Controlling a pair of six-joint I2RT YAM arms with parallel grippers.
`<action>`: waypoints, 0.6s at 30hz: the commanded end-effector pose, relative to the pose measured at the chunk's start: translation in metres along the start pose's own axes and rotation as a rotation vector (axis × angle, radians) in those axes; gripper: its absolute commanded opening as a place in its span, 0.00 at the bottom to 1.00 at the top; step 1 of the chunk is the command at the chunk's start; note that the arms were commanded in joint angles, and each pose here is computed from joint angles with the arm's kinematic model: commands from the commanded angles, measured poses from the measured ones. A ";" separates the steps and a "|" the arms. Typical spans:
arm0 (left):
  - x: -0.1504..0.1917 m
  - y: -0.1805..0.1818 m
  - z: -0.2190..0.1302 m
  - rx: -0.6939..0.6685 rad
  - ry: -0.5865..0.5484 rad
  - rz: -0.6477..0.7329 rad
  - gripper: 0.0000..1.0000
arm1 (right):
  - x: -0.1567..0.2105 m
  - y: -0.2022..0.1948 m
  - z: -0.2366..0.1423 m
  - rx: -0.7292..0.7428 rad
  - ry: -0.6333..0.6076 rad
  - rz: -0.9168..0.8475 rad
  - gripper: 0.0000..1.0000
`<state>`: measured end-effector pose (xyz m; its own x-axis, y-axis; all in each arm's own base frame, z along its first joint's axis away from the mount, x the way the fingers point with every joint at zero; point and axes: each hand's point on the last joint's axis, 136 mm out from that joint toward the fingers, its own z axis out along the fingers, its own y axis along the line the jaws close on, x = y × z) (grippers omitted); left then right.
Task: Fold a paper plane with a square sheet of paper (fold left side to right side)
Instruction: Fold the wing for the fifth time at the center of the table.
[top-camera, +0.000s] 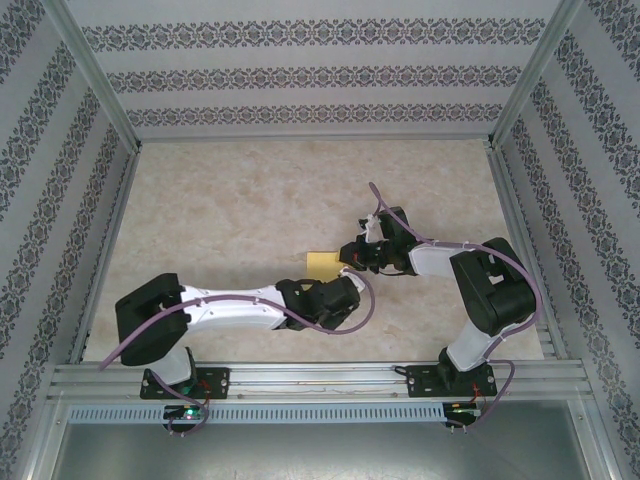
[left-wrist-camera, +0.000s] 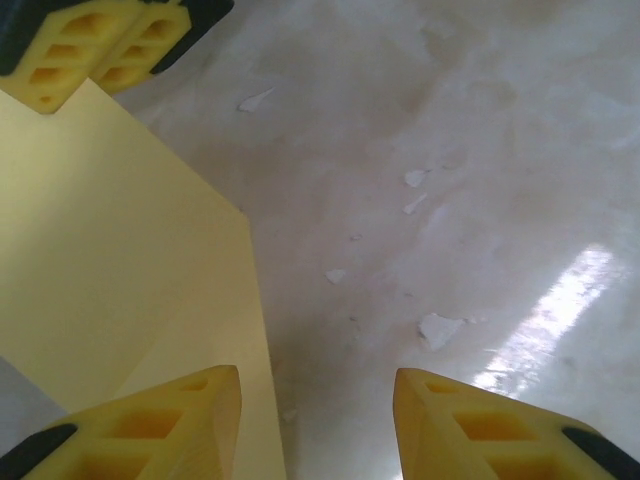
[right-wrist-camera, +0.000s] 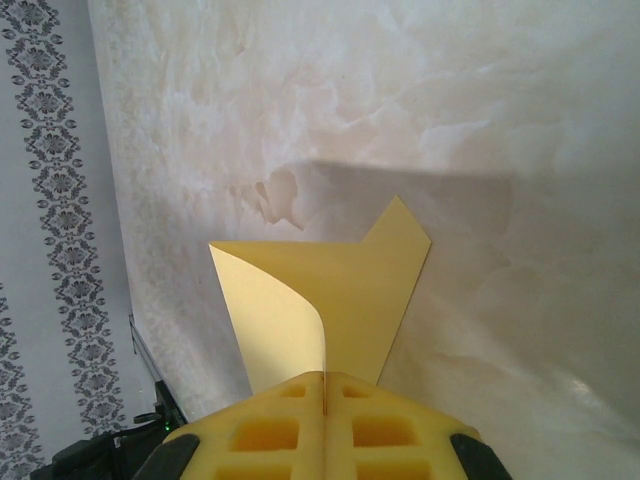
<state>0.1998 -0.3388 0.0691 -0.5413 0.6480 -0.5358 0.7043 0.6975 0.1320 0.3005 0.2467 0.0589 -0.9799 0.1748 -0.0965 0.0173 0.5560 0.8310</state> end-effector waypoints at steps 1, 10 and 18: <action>0.011 0.018 0.004 -0.142 0.059 0.015 0.45 | -0.008 0.010 -0.003 -0.008 -0.019 -0.018 0.00; 0.020 0.025 0.019 -0.218 0.113 0.031 0.43 | -0.006 0.006 0.000 -0.002 -0.012 -0.014 0.00; 0.026 0.031 0.024 -0.260 0.138 0.049 0.21 | -0.005 0.001 0.002 0.010 -0.010 -0.007 0.00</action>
<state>0.2177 -0.3140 0.0374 -0.5797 0.6924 -0.4295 0.6189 0.7171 0.3206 0.3018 0.2472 0.0601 -0.9795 0.1752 -0.0989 0.0155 0.5560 0.8311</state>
